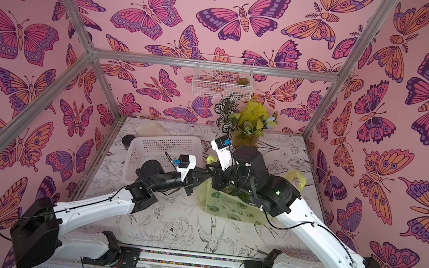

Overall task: Place the pineapple into a plastic bag & tie a knot
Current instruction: Cross the plastic bag at the center of the board.

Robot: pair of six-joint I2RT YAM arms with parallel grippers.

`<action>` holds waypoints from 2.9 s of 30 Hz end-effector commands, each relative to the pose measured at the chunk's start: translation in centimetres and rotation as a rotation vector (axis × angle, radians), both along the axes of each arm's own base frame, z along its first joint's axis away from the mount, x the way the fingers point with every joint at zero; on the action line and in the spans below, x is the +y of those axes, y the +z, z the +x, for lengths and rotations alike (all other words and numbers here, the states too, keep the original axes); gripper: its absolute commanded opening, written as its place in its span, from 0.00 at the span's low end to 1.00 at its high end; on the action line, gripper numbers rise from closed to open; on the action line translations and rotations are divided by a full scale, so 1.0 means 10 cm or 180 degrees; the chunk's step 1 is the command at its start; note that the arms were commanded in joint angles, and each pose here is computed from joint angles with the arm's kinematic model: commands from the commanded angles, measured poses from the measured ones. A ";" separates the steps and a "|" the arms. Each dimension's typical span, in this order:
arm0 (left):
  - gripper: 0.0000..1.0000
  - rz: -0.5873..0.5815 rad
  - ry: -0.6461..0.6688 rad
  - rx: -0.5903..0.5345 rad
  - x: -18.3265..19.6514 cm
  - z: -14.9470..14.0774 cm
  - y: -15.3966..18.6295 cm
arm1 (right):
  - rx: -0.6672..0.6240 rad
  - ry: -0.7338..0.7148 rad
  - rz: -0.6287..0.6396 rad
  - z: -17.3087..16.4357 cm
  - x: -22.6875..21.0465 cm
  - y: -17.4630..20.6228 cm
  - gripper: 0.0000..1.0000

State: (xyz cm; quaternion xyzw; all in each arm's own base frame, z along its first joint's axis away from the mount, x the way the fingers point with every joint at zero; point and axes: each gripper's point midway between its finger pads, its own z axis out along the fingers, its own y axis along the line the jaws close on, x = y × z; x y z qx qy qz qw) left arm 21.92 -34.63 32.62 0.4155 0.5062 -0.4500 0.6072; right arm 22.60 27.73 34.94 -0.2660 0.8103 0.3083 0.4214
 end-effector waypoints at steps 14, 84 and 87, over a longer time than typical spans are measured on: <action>0.00 0.0187 0.0812 0.0355 0.13 0.44 -0.15 | 0.0248 -0.1752 -0.0779 -0.52 -1.97 0.68 0.73; 0.17 0.0982 -0.0727 0.0671 -0.34 -0.11 -0.06 | 0.0336 0.0925 -0.0388 -0.34 -0.39 0.24 0.00; 0.30 0.0986 -0.0765 0.0640 -0.33 -0.14 -0.07 | 0.0357 0.0917 -0.0389 -0.33 -0.38 0.22 0.00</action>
